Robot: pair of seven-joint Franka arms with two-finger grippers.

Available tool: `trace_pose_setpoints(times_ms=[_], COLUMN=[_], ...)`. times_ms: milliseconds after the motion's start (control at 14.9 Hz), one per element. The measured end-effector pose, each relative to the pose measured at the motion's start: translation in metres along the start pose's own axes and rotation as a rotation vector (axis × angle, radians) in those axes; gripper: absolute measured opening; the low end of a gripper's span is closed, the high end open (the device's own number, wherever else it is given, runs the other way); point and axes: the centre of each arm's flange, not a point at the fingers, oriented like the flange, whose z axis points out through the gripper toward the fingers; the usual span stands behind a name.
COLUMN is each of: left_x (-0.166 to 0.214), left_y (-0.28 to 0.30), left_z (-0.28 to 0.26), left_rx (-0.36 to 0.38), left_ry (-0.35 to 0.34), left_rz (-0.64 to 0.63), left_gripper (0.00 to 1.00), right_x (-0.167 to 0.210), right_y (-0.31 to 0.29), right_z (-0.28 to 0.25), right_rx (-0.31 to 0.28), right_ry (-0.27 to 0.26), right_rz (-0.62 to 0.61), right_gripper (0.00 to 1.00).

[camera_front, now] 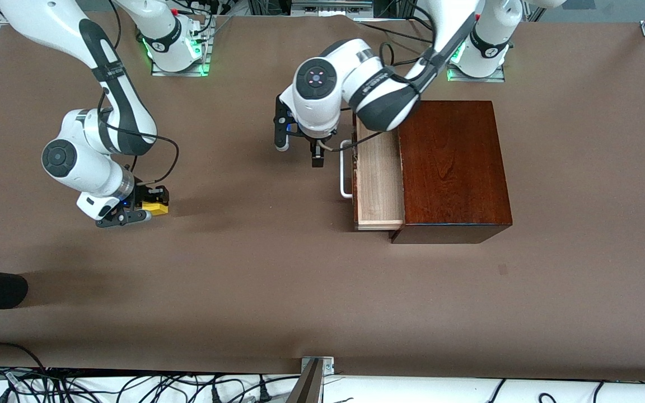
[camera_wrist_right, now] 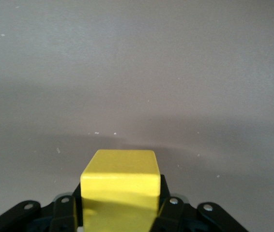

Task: Open drawer, take yellow block, close drawer
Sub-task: 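Carry the yellow block away with the right gripper while the left gripper reaches the drawer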

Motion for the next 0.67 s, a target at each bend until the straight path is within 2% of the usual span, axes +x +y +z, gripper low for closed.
trace_pose_setpoints(times_ms=[201,336,671], left_x=[-0.004,-0.017,-0.038], left_y=[-0.007,-0.017,-0.023], left_z=[0.028,0.038,0.042], left_rx=[0.005,0.022,0.012], left_ry=[-0.061,-0.126,-0.258], left_rz=[0.013,0.021,0.029], left_gripper=[1.00,1.00,1.00], right_x=[0.000,-0.001,-0.001], right_y=[0.002,0.002,0.001], right_z=[0.028,0.043,0.049], right_rx=[-0.006,-0.007,-0.007], right_ry=[0.011,0.012,0.014], right_rz=[0.033,0.064,0.072], right_gripper=[0.56,0.56,0.56])
